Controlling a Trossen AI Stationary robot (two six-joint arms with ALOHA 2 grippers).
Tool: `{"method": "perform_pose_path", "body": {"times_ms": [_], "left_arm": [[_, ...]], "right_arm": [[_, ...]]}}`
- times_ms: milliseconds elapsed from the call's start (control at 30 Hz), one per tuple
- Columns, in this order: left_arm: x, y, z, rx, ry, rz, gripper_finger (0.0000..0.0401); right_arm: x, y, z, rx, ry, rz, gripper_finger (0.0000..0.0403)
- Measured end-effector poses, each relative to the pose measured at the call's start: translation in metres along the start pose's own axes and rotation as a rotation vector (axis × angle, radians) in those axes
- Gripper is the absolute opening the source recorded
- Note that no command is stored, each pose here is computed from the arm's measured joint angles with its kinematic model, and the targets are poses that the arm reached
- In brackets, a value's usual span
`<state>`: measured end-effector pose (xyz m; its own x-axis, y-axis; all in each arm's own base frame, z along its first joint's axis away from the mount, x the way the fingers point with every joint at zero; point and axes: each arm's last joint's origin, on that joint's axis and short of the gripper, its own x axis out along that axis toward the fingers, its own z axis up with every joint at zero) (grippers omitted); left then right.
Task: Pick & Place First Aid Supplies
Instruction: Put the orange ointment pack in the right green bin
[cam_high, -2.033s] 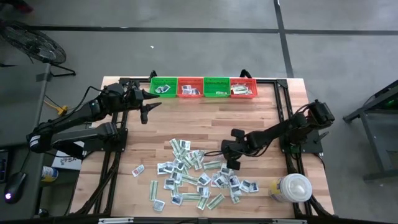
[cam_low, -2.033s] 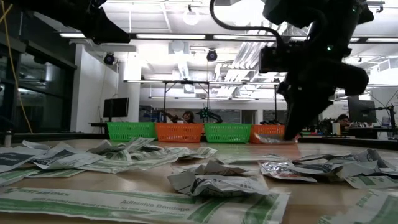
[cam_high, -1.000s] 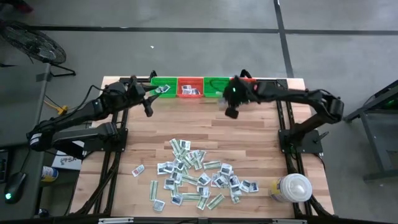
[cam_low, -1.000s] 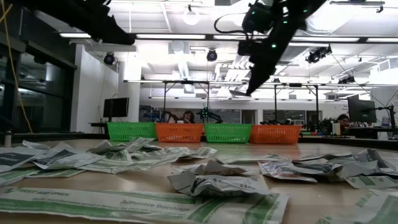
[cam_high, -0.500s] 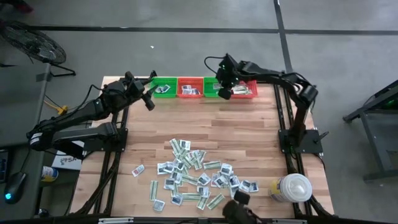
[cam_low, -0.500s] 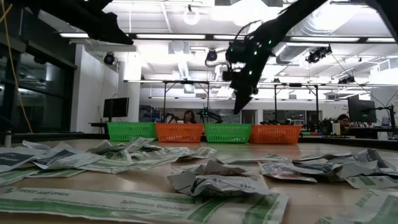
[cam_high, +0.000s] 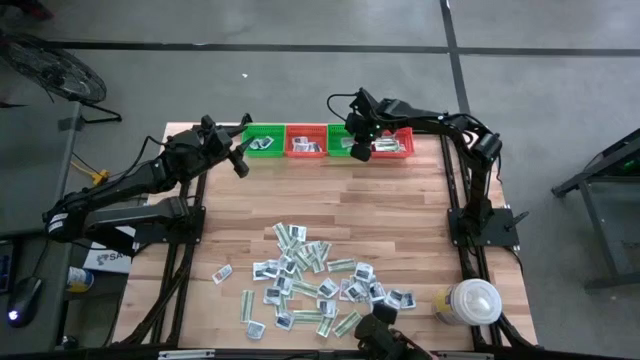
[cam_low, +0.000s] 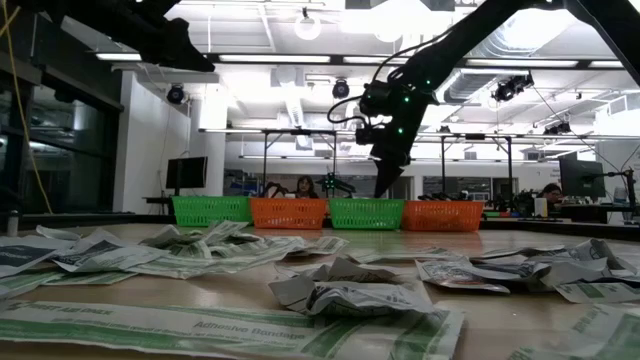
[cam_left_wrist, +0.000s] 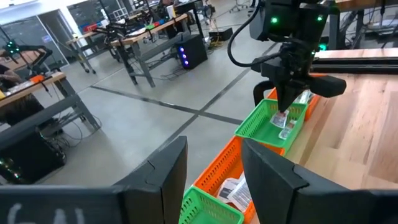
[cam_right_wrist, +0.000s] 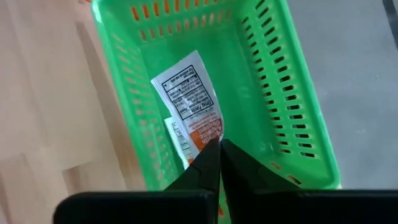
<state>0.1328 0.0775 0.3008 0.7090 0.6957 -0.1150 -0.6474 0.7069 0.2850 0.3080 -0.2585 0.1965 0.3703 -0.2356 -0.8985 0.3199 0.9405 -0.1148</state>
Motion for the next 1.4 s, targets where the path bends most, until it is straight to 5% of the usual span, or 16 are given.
{"method": "perform_pose_path", "body": {"times_ms": [567,1100,1400], "left_arm": [[-0.010,-0.002,-0.009,-0.080,0.081,-0.103,0.0149],[-0.027,-0.011,-0.030,-0.252,0.376,-0.407,0.0149],[-0.046,0.000,-0.013,-0.241,0.511,-0.404,0.0149]], "right_arm": [[-0.025,-0.003,0.004,0.033,-0.107,0.074,0.0165],[-0.090,-0.022,0.006,0.060,-0.296,-0.029,0.0174],[-0.095,-0.022,0.005,0.047,-0.317,0.010,0.0174]]}}
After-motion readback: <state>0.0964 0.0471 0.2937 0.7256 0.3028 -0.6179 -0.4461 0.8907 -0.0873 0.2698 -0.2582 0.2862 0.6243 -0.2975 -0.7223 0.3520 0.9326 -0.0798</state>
